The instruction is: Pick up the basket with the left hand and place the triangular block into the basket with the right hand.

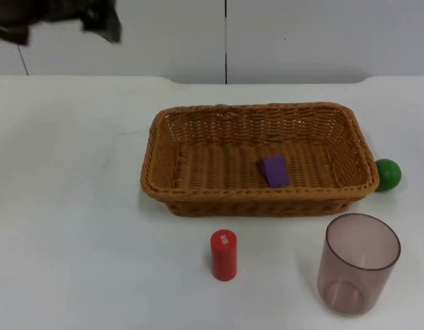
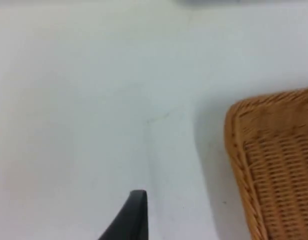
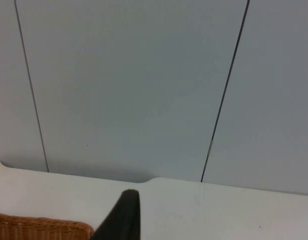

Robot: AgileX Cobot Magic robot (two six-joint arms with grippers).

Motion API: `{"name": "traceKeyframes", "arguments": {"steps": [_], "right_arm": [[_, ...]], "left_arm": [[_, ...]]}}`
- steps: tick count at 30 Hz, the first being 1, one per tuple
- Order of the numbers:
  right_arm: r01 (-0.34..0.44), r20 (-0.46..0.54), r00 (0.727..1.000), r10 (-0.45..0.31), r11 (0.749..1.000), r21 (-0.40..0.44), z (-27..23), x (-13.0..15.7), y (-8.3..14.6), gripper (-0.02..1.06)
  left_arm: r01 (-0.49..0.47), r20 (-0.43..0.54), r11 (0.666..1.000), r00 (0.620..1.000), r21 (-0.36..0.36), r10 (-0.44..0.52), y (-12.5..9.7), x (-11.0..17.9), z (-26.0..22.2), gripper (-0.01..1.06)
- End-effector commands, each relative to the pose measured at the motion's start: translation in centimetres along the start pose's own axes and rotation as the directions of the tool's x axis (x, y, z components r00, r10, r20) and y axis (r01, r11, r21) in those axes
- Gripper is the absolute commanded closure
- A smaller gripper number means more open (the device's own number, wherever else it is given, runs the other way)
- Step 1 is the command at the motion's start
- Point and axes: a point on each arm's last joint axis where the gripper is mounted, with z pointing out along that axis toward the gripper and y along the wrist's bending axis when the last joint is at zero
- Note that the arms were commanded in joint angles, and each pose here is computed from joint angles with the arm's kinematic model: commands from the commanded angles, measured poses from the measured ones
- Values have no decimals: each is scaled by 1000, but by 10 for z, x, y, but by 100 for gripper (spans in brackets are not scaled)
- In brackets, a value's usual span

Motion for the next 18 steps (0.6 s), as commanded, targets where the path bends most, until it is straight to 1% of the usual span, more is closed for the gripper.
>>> {"name": "traceKeyframes", "arguments": {"steps": [1, 2, 3, 4, 6, 7, 8, 9, 11, 12, 13, 15, 16, 17, 18], "right_arm": [[2, -13, 1000, -2, 1000, 13, -2, 2, -2, 0], [2, -27, 1000, -2, 1000, 17, -2, 3, -3, 0], [2, -27, 1000, -2, 1000, 17, -2, 3, -3, 0], [2, -37, 999, -2, 1000, 19, -2, 4, -3, 0], [2, -52, 999, -1, 1000, 23, -2, 5, -3, 0], [3, -60, 998, -1, 1000, 25, -2, 6, -3, 0], [3, -60, 998, -1, 1000, 25, -2, 6, -3, 0], [4, -72, 997, -2, 1000, 29, -2, 7, -4, 0], [1, -80, 997, 1, 1000, 31, -2, 8, -4, 0], [2, -77, 997, 0, 999, 33, -3, 8, -4, 0], [2, -77, 997, 0, 999, 33, -3, 8, -4, 0], [3, -73, 997, -1, 999, 34, -4, 7, -4, 0], [3, -55, 999, -1, 1000, 30, -4, 6, -4, 0], [2, -21, 1000, -1, 1000, 23, -5, 3, -4, 0], [-15, 3, 1000, 15, 1000, 14, -6, 1, -3, 0]], "left_arm": [[-11, 75, 1000, 997, 5, 11, 0, 3, -31, 0], [-23, 116, 1000, 993, -4, 23, 4, 5, -51, 0], [-23, 116, 1000, 993, -4, 23, 4, 5, -51, 0], [-38, 148, 999, 988, -23, 41, 7, 6, -67, 0], [-62, 210, 993, 974, -97, 81, 16, 6, -103, 0], [-59, 247, 989, 965, -133, 91, 21, 7, -121, 0], [-59, 247, 989, 965, -133, 91, 21, 7, -121, 0], [-68, 308, 979, 943, -193, 126, 28, 6, -144, 0], [-68, 399, 967, 902, -244, 164, 34, 9, -177, 0], [-34, 444, 968, 884, -248, 145, 36, 11, -192, 0], [-34, 444, 968, 884, -248, 145, 36, 11, -192, 0], [49, 533, 975, 843, -218, 77, 37, 18, -218, 0], [49, 551, 973, 830, -225, 86, 38, 20, -226, 0], [57, 559, 970, 825, -235, 87, 39, 24, -234, 0], [68, 557, 968, 826, -241, 81, 40, 26, -240, 0]]}}
